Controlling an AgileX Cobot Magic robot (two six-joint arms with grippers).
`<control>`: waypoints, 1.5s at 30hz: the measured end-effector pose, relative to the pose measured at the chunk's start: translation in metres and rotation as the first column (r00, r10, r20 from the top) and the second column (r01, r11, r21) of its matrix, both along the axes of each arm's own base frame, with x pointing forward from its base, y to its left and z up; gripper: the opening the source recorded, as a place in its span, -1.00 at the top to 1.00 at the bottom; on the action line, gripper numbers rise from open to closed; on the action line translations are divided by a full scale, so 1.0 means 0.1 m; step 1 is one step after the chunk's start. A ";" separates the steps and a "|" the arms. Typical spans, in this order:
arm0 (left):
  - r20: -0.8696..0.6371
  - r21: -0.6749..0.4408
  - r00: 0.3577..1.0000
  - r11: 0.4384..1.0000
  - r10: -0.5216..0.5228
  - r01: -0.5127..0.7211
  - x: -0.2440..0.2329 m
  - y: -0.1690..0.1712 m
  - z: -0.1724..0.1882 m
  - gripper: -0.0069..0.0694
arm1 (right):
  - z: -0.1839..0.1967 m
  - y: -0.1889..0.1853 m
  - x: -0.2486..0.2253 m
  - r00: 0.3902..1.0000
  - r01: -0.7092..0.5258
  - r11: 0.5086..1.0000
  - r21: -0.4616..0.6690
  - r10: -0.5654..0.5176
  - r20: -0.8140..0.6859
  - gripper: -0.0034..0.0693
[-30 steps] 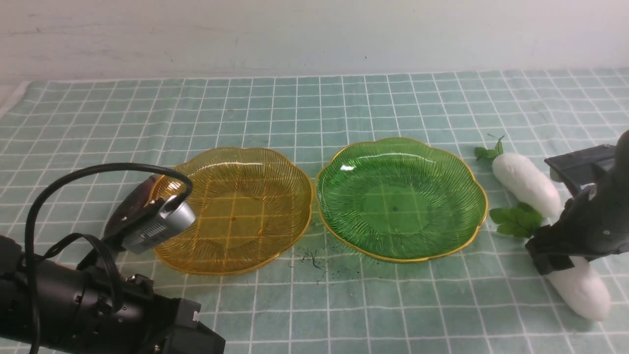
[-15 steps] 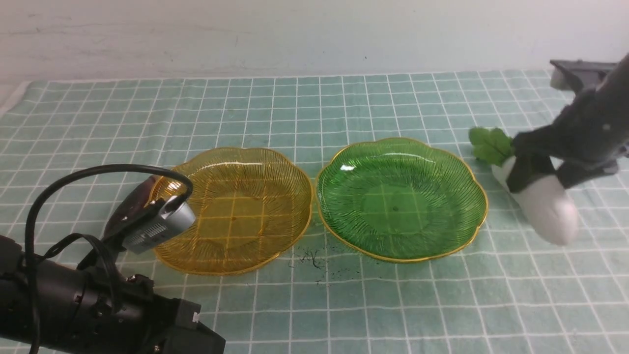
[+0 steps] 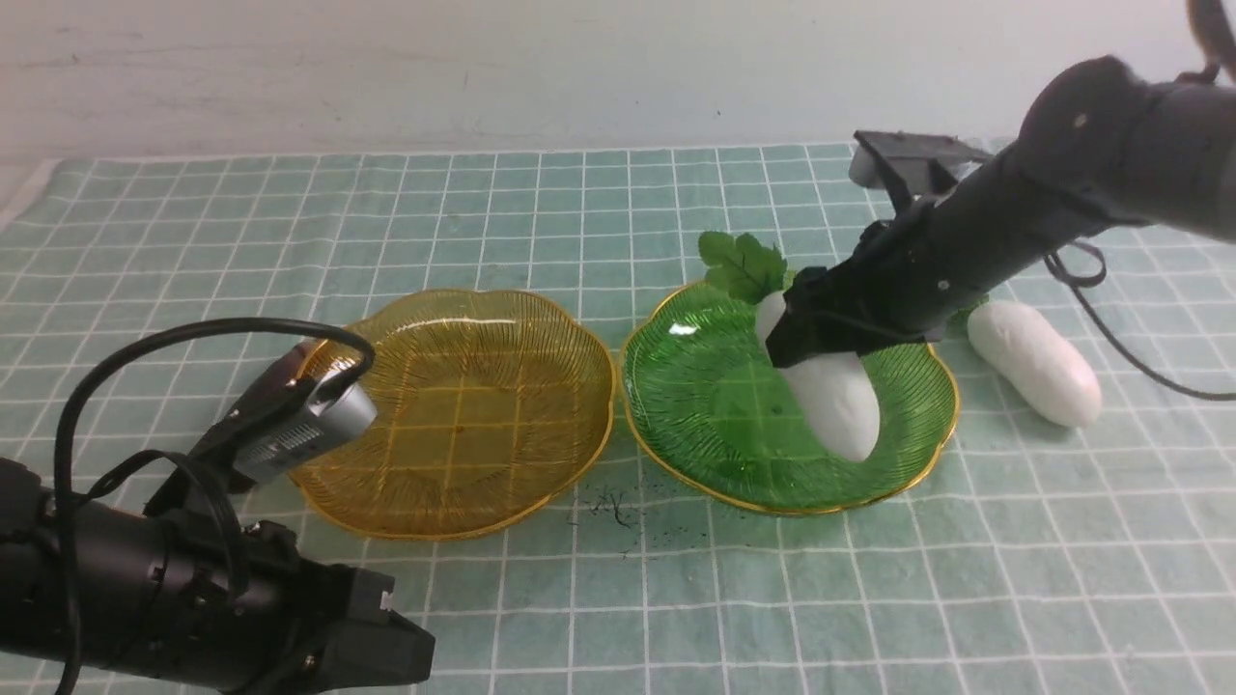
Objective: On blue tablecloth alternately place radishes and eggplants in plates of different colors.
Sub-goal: 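Place the white radish on the plate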
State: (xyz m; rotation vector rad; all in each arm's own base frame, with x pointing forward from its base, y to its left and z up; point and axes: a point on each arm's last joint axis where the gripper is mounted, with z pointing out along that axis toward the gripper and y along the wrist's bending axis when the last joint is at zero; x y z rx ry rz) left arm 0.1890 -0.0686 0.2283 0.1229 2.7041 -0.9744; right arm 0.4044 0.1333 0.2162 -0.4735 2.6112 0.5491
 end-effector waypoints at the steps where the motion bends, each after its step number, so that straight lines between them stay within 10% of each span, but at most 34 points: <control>1: 0.000 0.000 1.000 1.000 0.000 0.000 0.00 0.00 0.00 0.83 | -0.07 0.00 0.01 1.000 0.001 1.000 -0.004 -0.001 -0.014 -0.39; 9: 0.000 0.000 1.000 1.000 0.001 -0.001 0.00 0.00 0.00 0.83 | -0.15 0.02 0.02 0.993 0.037 0.999 0.013 -0.036 -0.111 -0.86; 17: -0.001 0.000 1.000 1.000 0.002 -0.002 0.00 0.00 0.00 0.83 | 0.40 0.00 0.16 0.997 -0.055 0.998 -0.011 0.054 -0.063 -0.91; 25: -0.001 0.000 1.000 1.000 0.002 -0.002 0.00 0.00 0.00 0.83 | 0.67 -0.36 0.27 0.995 -0.077 0.933 -0.351 0.093 0.030 -0.76; 32: -0.001 0.000 1.000 1.000 0.003 -0.003 0.00 0.00 0.00 0.83 | 0.35 -0.74 0.45 1.000 0.002 0.814 -0.581 -0.007 -0.005 -0.70; 45: -0.001 0.000 1.000 1.000 0.003 -0.003 0.00 0.00 0.00 0.83 | -0.46 -0.96 0.67 0.987 0.016 0.736 -0.676 -0.121 -0.108 -0.69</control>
